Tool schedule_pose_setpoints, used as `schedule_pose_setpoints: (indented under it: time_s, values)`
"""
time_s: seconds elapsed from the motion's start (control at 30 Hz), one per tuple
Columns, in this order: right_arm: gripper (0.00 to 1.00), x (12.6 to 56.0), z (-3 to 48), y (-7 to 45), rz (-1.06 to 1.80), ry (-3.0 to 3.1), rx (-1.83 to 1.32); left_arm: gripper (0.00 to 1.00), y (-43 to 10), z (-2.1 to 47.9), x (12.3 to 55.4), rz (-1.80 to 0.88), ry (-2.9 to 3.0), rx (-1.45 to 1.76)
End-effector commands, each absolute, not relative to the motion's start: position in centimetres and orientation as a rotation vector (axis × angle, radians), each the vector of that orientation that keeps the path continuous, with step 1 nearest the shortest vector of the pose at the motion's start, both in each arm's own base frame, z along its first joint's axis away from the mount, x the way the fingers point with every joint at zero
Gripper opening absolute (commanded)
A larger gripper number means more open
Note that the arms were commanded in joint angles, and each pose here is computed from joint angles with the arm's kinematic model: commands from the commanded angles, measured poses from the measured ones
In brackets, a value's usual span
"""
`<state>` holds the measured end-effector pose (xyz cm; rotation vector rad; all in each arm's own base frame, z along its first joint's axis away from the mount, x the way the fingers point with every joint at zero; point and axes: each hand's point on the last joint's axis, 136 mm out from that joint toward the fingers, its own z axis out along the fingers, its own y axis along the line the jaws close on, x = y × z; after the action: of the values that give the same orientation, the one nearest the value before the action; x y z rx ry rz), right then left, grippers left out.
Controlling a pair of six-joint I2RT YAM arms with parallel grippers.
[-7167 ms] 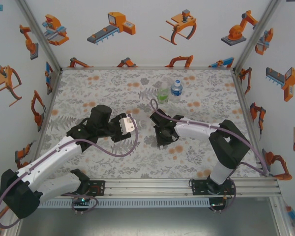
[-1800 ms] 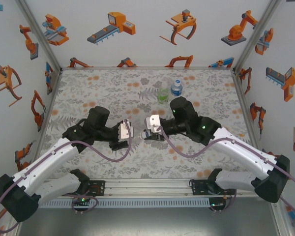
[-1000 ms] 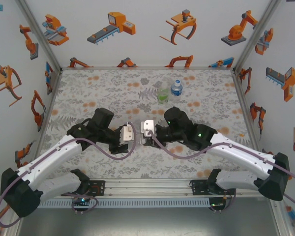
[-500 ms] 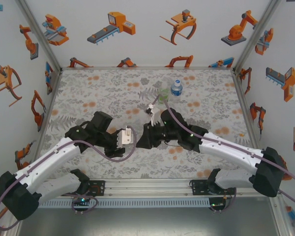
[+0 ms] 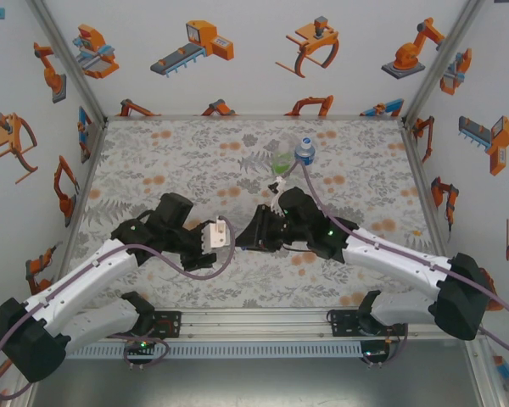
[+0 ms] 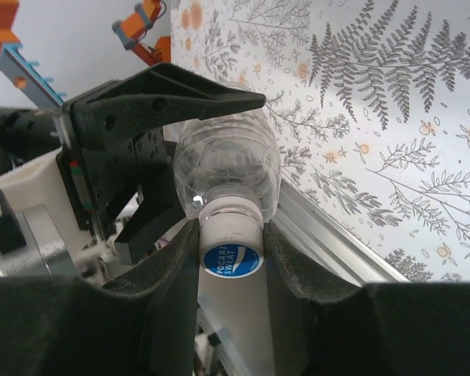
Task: Screw on the bottle caps
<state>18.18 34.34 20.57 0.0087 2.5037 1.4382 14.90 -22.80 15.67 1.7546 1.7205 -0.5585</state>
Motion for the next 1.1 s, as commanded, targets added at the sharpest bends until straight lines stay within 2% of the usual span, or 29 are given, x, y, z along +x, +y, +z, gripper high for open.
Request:
schedule_pose_setpoints:
  time_s: [0.0,0.13,0.33,0.47,0.77,1.07]
  values:
    - [0.20,16.0,19.0,34.0,1.463,2.657,0.152,0.00,-27.0,23.4,17.9,-0.576,1.397,1.565]
    - [0.33,16.5,20.2,34.0,1.460,2.603,0.095,0.00,-27.1,23.2,18.0,-0.579,1.402,1.566]
    - [0.57,17.3,25.2,34.2,1.388,2.392,-0.243,0.00,-27.1,22.7,18.1,-0.578,1.420,1.579]
    - [0.66,17.4,28.4,33.4,1.269,2.247,-0.470,0.00,-27.3,22.4,18.1,-0.587,1.428,1.588]
    - [0.67,16.7,33.0,30.9,0.999,1.882,-0.885,0.00,-27.3,22.1,18.0,-0.597,1.431,1.613]
    - [0.61,13.3,33.5,30.8,0.780,1.411,-1.442,0.00,-27.6,22.0,16.7,-0.670,1.402,1.667]
